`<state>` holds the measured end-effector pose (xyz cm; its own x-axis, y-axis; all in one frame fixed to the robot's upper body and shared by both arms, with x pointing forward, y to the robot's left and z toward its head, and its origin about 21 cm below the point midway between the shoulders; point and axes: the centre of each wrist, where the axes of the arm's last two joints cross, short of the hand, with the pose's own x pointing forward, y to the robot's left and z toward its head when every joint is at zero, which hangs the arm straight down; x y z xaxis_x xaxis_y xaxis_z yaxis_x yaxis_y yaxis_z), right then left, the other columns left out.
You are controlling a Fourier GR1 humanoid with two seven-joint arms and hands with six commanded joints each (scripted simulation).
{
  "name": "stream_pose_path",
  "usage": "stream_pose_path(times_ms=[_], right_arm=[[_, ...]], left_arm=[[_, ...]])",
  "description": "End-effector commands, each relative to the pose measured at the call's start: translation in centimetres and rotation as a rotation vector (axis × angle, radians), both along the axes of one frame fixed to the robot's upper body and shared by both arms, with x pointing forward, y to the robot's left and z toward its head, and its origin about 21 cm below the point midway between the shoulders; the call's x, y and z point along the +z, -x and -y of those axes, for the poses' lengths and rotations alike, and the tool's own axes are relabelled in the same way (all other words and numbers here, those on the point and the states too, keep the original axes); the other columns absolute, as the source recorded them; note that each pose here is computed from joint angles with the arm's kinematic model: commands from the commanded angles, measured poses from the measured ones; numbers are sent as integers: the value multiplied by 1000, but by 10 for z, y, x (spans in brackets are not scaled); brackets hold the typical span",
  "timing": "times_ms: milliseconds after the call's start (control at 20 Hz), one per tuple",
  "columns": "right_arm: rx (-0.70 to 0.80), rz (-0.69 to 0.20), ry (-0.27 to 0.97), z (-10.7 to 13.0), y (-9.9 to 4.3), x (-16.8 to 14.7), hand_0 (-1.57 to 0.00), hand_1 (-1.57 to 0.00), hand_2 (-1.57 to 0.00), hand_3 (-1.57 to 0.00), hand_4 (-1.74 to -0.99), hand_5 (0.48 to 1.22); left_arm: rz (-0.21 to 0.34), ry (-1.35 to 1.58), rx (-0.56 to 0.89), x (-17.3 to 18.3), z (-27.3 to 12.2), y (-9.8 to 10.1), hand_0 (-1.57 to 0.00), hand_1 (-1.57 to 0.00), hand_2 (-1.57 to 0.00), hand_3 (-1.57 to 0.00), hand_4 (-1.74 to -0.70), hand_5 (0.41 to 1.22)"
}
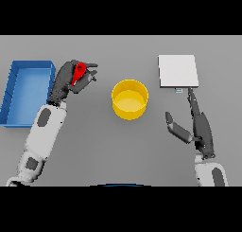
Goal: Pick up the red beaker and tilt it to pour out 1 green nut into yellow bowl. Pick up the yellow bowl and place it on the metallic measuring scale.
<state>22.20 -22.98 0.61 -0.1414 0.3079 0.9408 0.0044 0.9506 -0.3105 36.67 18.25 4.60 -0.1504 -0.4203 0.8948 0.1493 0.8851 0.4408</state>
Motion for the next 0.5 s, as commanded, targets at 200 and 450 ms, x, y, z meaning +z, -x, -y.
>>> stream_pose_path(times_ms=[200, 450], right_arm=[[-3, -4, 13, -3, 1, 3, 1, 1, 1, 1, -1256, 678], [1, -15, 2, -5, 3, 4, 1, 1, 1, 1, -1252, 685]], left_arm=[[-23, -172, -49, 12, 19, -7, -1564, -1565, -1565, -1562, -1733, 1111], [-3, -458, -45, 26, 36, -19, -1568, -1568, -1568, -1567, -1738, 1131]])
